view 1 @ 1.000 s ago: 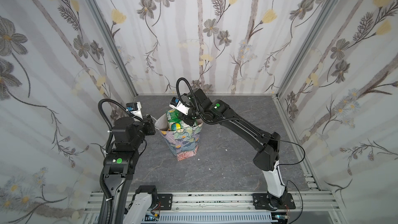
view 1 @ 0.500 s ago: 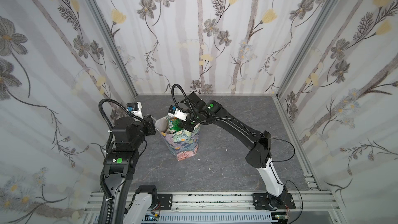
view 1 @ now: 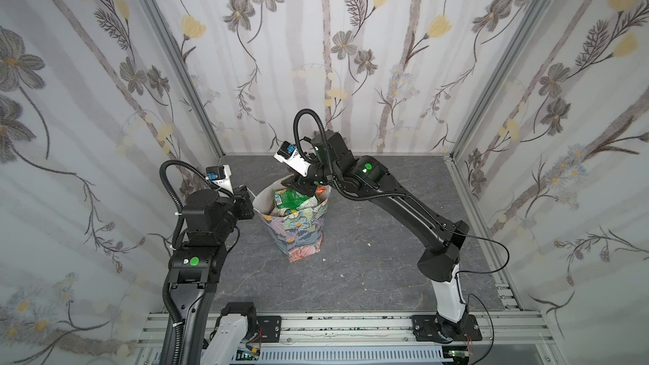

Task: Place the snacks into the paper bag
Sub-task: 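Open the right gripper and raise it out of the paper bag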

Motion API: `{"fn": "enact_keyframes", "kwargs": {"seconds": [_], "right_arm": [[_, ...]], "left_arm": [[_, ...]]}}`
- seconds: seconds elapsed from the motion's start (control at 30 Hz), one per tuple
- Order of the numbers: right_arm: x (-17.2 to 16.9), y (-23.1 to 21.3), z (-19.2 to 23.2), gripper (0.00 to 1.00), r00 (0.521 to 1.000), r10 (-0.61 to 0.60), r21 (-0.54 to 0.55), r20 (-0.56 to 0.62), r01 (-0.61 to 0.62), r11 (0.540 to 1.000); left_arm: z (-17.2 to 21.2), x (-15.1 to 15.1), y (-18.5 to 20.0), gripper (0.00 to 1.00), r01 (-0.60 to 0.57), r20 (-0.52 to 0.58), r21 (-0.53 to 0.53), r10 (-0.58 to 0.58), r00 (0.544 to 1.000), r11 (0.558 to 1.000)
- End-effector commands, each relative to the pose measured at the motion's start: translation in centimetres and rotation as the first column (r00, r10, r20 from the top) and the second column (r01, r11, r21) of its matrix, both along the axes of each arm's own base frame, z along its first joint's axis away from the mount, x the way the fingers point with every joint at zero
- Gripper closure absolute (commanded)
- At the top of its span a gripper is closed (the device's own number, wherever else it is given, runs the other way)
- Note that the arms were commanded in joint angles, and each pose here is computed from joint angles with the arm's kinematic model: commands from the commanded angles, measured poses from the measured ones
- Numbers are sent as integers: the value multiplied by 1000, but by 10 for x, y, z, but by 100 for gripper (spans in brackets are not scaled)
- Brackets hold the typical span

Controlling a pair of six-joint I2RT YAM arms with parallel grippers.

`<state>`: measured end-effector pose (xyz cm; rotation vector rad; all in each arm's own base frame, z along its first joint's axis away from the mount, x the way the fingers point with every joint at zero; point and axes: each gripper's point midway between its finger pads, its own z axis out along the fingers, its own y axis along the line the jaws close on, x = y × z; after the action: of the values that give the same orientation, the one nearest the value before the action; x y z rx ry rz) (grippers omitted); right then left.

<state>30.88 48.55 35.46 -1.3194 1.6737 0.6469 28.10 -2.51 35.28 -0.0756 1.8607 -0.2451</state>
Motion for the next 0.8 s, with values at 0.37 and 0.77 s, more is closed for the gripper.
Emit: {"fn": "enact_keyframes", "kwargs": {"seconds": [0.37,0.77], "right_arm": [[14,40,-68,85,999,-15,-50,-48,12,999],[22,44,-65,68,998,21,-33,-58,-23,999]], "left_arm": [[28,3,1,100,-5,95,2,5,996,1000],[32,3,4,100,-20,103,7,19,994,1000]]}}
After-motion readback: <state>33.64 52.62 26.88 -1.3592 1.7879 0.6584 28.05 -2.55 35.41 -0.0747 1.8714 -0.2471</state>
